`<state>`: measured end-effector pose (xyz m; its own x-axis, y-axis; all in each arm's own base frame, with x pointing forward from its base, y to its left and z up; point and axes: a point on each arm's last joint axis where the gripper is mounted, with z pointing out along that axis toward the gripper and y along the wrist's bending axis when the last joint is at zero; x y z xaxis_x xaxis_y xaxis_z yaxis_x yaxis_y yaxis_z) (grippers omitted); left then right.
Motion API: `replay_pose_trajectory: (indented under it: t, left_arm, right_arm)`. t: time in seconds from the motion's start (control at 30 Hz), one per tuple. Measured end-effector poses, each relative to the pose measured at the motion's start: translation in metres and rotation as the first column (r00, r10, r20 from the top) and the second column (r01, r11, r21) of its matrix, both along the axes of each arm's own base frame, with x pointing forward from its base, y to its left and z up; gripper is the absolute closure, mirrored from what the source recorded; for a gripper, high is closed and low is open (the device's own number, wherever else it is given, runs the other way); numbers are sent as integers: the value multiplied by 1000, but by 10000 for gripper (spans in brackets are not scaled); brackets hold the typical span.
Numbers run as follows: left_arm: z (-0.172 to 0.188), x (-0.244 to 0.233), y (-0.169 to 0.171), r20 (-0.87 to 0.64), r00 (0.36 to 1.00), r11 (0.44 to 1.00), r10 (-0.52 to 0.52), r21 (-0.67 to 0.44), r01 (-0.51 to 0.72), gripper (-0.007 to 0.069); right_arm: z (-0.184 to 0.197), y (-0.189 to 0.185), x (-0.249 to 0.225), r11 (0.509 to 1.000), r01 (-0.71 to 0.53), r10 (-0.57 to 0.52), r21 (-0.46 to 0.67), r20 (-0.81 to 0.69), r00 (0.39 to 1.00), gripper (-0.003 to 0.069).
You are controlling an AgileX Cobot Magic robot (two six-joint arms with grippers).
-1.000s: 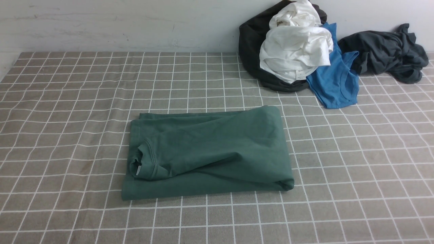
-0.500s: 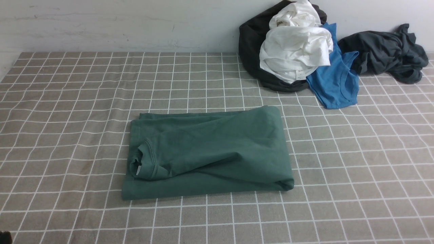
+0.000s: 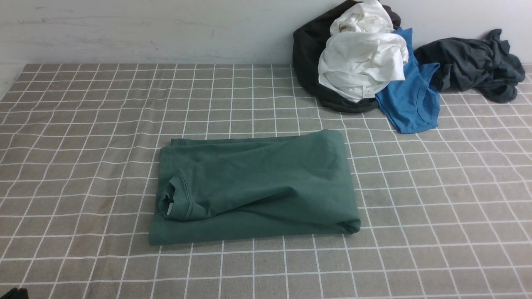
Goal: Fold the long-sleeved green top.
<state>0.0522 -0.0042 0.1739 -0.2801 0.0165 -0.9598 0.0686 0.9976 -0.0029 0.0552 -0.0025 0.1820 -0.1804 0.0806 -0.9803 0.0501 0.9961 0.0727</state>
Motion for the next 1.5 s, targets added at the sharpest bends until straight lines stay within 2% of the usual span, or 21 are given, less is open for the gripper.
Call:
replay_pose_trajectory:
  t: [0.3, 1.5]
  left_arm:
    - [0, 0, 5, 2, 996, 996, 89, -1, -89, 633]
    - [0, 0, 5, 3, 996, 996, 91, -1, -91, 633]
  right_arm:
    - [0, 0, 0, 1000, 0, 0, 0, 0, 1000, 673]
    - [0, 0, 0, 1000, 0, 0, 0, 0, 1000, 673]
